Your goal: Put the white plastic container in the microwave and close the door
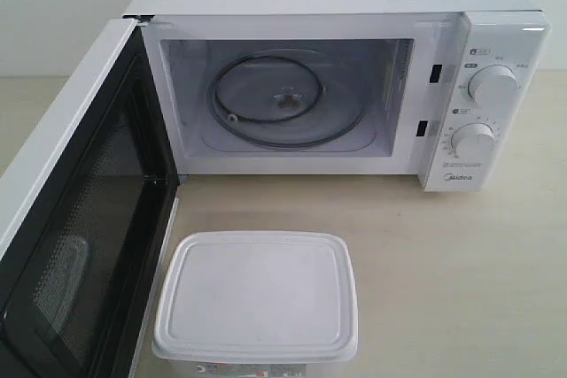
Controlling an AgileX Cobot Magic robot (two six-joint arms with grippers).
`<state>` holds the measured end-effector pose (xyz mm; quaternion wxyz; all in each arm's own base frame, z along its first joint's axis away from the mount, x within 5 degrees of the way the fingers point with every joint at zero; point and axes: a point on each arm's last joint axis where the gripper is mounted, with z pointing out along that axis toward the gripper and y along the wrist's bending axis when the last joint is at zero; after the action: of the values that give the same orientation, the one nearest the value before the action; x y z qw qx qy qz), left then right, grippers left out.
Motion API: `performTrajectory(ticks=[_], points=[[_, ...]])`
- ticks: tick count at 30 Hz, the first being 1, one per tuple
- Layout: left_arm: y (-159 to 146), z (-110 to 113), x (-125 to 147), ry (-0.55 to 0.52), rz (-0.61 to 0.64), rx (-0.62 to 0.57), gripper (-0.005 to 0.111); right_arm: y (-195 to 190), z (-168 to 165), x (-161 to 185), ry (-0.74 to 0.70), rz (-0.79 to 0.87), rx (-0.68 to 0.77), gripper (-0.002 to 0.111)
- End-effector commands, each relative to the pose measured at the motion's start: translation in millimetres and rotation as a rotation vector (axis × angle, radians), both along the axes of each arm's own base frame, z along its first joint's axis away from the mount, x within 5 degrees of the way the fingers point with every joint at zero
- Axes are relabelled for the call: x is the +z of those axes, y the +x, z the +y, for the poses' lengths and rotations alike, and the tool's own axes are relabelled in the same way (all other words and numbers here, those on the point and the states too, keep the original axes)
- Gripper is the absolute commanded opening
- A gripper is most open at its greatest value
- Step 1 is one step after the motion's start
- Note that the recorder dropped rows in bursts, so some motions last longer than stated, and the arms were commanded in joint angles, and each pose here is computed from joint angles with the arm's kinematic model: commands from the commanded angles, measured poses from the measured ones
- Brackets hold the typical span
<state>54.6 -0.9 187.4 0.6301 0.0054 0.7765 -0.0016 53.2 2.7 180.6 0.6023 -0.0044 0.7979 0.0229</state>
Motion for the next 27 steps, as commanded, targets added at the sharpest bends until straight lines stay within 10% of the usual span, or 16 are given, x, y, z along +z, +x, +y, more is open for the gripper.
performTrajectory(ticks=[1,27], points=[[0,0,-1,-0.012,0.002,0.006,0.004,0,0,0,-0.001,-0.002,0.001,0.0],[0,0,-1,-0.012,0.002,0.006,0.004,1,-1,46,-0.022,-0.511,-0.012,0.0]])
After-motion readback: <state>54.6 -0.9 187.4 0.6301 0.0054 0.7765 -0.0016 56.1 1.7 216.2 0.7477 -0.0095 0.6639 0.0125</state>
